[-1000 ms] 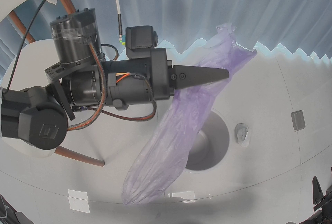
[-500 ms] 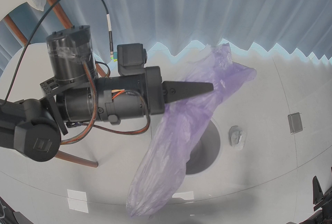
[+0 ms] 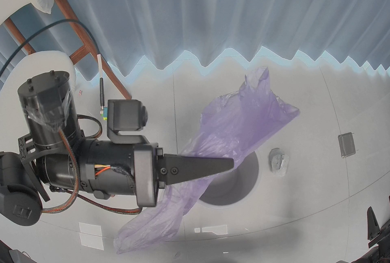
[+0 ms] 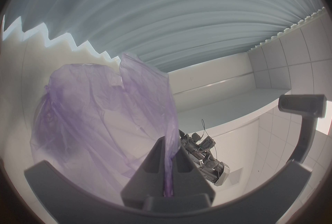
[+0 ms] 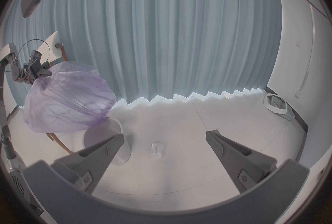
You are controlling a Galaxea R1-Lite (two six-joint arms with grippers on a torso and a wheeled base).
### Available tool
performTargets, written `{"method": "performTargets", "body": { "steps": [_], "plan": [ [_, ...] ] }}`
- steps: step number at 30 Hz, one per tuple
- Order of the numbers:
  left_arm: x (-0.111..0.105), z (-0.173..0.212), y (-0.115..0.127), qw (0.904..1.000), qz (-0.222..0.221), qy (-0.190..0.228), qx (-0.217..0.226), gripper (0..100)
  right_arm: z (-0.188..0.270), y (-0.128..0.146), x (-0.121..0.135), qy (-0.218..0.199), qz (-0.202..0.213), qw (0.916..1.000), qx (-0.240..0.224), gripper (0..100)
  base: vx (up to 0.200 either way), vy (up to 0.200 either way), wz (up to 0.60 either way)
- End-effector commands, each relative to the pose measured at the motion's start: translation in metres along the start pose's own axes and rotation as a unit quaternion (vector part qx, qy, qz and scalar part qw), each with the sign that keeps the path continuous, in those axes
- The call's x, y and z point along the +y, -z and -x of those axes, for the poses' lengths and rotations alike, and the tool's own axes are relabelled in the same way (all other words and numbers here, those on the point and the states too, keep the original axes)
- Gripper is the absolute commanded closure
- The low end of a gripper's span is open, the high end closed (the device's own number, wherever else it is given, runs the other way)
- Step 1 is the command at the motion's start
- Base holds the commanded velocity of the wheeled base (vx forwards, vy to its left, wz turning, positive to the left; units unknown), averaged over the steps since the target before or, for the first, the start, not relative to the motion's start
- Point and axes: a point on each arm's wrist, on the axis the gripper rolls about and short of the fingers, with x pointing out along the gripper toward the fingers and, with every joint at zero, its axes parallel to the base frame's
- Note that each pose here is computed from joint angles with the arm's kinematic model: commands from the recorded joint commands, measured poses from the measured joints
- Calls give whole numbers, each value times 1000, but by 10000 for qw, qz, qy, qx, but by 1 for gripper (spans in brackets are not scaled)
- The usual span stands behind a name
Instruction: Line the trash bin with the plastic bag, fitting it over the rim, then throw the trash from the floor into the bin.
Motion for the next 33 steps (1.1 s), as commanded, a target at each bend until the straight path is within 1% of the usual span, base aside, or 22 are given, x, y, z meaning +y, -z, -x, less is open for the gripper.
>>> {"method": "performTargets", "body": {
  "steps": [1, 7, 11, 12, 15, 19, 25, 28, 30, 31, 33],
  "plan": [
    [-6, 5, 5, 9999, -115, 54, 23, 100, 0, 5, 0, 0, 0, 10000, 3, 0, 0, 0, 0],
    [-8, -1, 5, 9997, -185, 140, 60, 100, 0, 5, 0, 0, 0, 10000, 3, 0, 0, 0, 0],
    [-27, -12, 2, 9980, -342, 514, 116, 100, 0, 5, 0, 0, 0, 10000, 3, 0, 0, 0, 0],
    [-29, -15, 6, 9976, -338, 577, 185, 100, 0, 5, 0, 0, 0, 10000, 3, 0, 0, 0, 0],
    [-28, -18, 10, 9975, -303, 576, 266, 100, 0, 5, 0, 0, 0, 10000, 3, 0, 0, 0, 0],
    [-21, -23, 12, 9978, -279, 512, 329, 100, 0, 5, 0, 0, 0, 10000, 3, 0, 0, 0, 0],
    [-10, -23, 11, 9985, -295, 338, 312, 100, 0, 5, 0, 0, 0, 10000, 3, 0, 0, 0, 0],
    [12, -21, 11, 9995, -137, 13, 300, 100, 0, 5, 0, 8, 0, 10000, 3, 0, 0, 0, 0],
    [21, -21, 5, 9996, -134, -123, 216, 100, 0, 5, 0, 8, 0, 10000, 3, 0, 0, 0, 0],
    [21, -21, 5, 9996, -134, -123, 216, 100, 0, 5, 0, 8, 0, 10000, 3, 0, 0, 0, 0],
    [34, -21, -6, 9993, -203, -295, 106, 100, 0, 5, 0, 0, 0, 10000, 3, 0, 0, 0, 0]
  ]
}}
